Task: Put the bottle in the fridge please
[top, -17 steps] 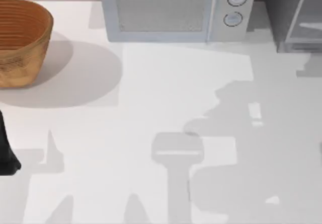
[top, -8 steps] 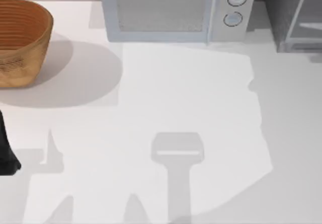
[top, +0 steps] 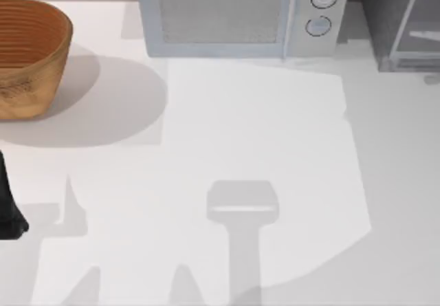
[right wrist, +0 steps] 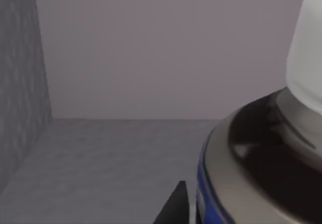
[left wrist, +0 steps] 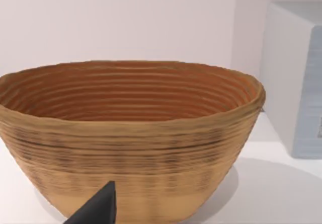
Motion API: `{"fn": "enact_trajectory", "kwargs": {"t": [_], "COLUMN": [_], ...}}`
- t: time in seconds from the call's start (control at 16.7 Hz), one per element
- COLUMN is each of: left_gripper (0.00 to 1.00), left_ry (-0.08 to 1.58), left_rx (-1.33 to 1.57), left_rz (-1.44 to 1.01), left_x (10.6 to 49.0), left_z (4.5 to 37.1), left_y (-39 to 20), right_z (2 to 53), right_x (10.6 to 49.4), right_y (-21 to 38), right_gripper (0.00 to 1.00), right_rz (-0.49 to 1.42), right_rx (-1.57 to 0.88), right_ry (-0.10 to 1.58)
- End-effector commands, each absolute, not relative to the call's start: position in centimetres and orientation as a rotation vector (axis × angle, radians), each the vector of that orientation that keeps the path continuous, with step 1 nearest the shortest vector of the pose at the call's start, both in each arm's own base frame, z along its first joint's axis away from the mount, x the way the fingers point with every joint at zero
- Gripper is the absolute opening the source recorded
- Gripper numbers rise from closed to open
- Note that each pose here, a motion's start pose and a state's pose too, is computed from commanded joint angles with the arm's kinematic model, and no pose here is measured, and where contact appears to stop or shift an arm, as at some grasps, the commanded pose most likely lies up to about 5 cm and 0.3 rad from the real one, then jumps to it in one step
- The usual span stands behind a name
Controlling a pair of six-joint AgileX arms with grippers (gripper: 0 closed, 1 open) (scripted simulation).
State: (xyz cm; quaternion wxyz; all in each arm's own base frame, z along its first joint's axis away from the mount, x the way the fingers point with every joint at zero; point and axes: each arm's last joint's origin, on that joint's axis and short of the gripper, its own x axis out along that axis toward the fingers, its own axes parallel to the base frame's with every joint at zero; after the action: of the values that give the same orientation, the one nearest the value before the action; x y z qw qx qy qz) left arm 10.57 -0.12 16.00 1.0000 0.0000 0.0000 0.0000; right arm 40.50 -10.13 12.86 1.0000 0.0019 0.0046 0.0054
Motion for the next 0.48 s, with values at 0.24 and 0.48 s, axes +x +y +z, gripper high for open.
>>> {"fn": "enact_trajectory", "kwargs": {"t": [0.24,0.48], "left_gripper": [1.00,1.00], "left_ry": [0.000,0.000], "left_rx": [0.000,0.000], "left_rz": [0.000,0.000], "left_x": [10.6,10.6], "left_z": [16.0,16.0], "left_y": [-0.1,-0.1], "right_z": [12.4,13.0], "right_x": [43.0,47.6], "right_y": [-10.4,-10.5], "right_gripper": [0.01,0.01], "right_rz": [0.008,0.012], "right_rx": [0.006,0.000], "right_ry": [0.018,-0.005]}}
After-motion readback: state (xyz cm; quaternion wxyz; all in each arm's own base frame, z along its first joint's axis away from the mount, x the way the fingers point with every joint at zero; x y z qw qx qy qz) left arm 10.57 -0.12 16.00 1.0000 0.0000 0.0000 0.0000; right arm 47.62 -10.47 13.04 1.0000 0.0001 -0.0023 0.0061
